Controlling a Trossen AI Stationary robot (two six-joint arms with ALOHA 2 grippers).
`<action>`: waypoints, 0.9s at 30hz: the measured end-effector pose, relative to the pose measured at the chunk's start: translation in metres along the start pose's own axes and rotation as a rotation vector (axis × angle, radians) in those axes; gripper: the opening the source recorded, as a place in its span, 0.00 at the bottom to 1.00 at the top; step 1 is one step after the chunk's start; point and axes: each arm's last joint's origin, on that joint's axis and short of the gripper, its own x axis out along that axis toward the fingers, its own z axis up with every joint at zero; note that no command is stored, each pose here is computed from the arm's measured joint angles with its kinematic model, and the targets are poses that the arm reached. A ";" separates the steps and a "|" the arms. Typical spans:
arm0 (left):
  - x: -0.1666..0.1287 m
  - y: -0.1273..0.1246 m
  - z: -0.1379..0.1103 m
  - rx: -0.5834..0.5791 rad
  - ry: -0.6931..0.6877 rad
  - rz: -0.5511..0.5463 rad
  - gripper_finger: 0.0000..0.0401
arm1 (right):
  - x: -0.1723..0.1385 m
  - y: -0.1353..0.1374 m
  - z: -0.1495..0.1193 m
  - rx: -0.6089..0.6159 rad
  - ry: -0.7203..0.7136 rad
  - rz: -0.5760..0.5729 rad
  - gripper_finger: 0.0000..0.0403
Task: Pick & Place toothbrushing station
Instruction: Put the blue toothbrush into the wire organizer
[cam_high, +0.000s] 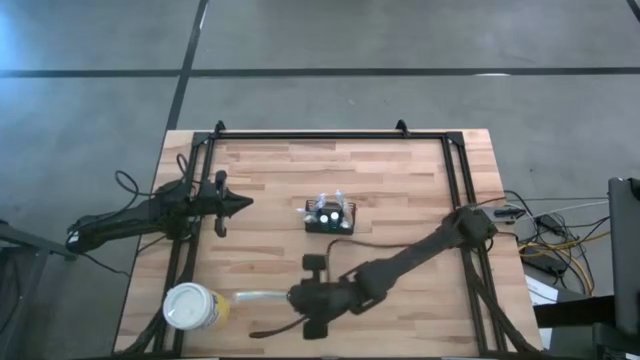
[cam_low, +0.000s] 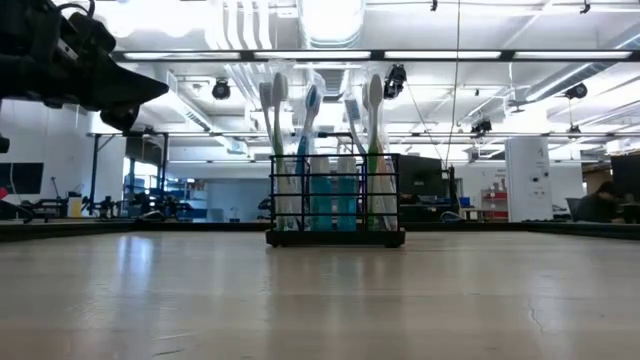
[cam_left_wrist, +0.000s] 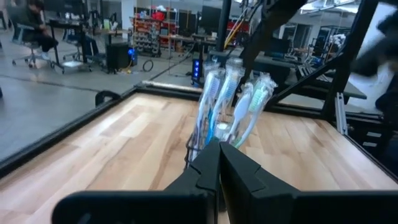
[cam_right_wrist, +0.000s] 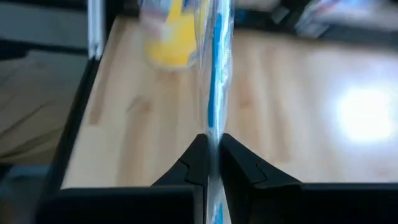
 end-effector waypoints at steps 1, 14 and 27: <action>0.000 0.000 0.001 0.005 -0.009 0.000 0.03 | -0.011 -0.003 0.005 -0.022 -0.027 -0.026 0.05; 0.000 0.000 0.003 0.012 -0.027 -0.002 0.03 | -0.113 -0.066 -0.034 -0.007 -0.381 -0.156 0.04; 0.000 0.000 0.002 0.071 -0.019 -0.001 0.03 | -0.102 -0.134 -0.139 -0.046 -0.577 -0.259 0.04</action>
